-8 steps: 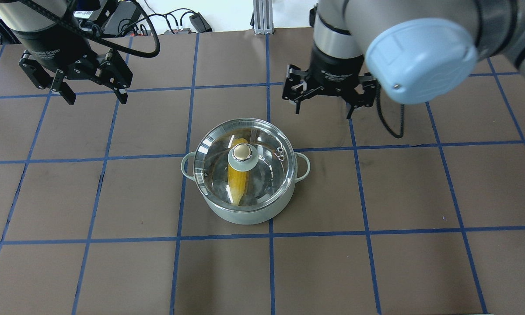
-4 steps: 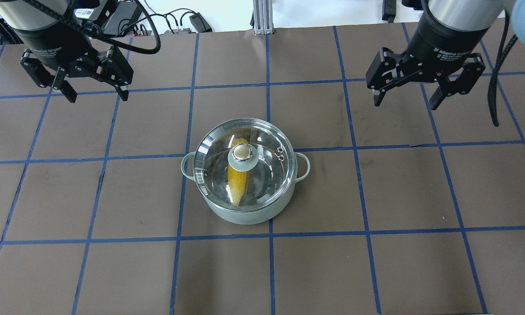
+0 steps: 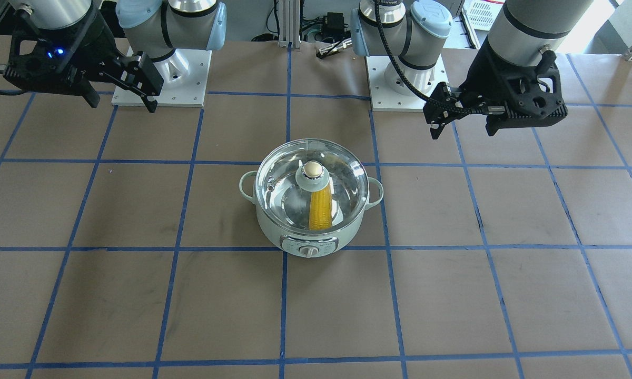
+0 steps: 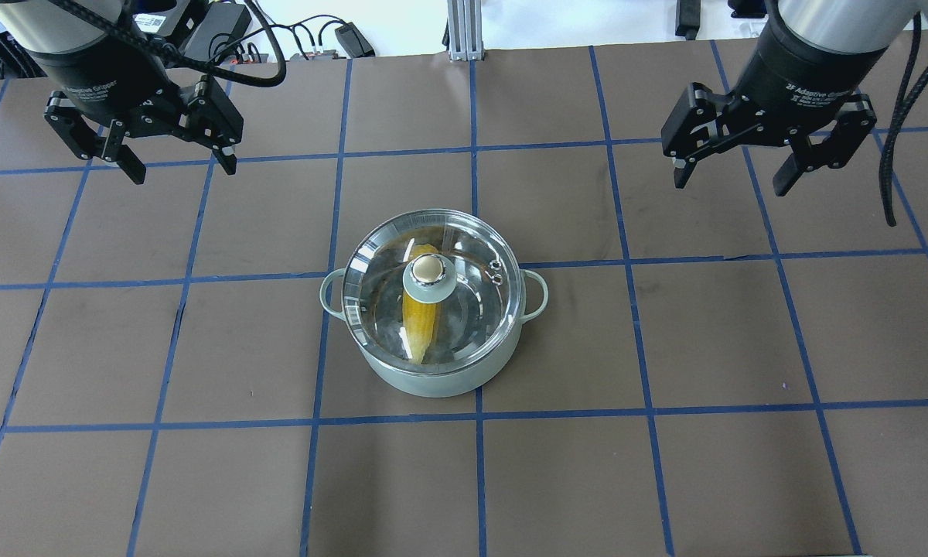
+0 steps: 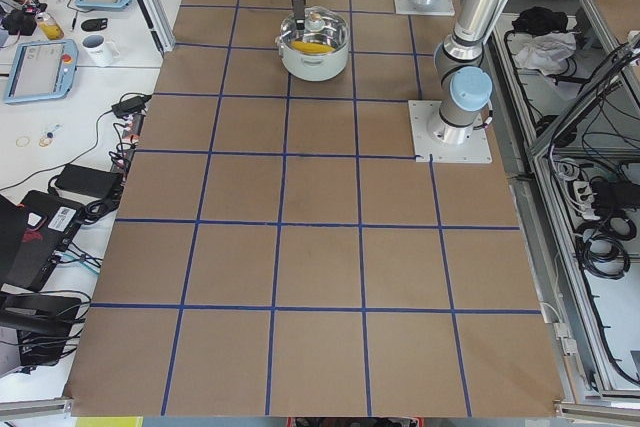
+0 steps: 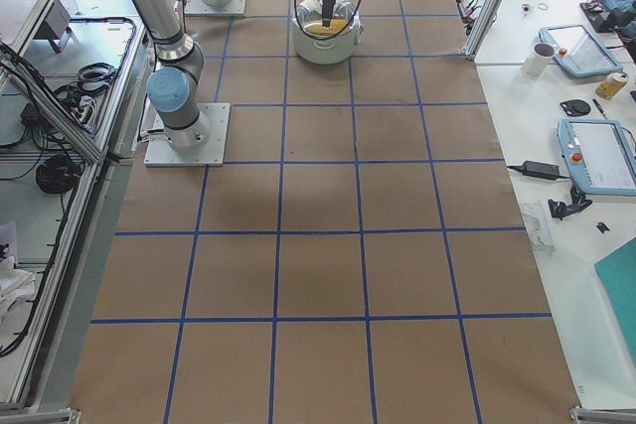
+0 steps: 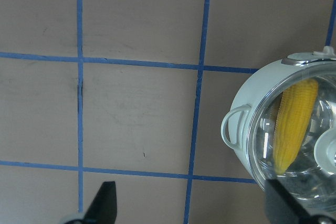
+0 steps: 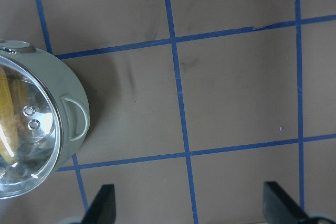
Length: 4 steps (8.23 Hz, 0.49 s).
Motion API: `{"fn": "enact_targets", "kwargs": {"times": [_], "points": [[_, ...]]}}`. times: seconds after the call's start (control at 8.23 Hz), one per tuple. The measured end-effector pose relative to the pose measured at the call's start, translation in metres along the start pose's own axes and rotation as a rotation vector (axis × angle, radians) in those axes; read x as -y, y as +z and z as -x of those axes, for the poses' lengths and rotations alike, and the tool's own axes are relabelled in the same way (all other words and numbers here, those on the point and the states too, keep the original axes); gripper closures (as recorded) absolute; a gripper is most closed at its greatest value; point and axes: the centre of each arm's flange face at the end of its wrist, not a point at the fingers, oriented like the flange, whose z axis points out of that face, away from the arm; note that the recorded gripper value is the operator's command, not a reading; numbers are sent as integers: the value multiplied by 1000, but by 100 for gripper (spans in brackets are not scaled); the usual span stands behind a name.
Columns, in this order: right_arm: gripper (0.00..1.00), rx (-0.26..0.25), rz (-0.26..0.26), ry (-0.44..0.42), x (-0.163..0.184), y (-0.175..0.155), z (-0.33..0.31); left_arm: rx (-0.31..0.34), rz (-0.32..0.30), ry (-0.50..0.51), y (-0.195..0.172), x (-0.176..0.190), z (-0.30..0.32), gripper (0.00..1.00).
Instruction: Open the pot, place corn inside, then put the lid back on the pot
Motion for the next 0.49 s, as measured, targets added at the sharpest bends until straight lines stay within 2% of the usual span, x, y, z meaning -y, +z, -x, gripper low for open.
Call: {"fn": "enact_targets", "kwargs": {"times": [0.49], "points": [[0,5,-5,95,-3,0,16,2,-3,-3,-2,-2,0,0]]}}
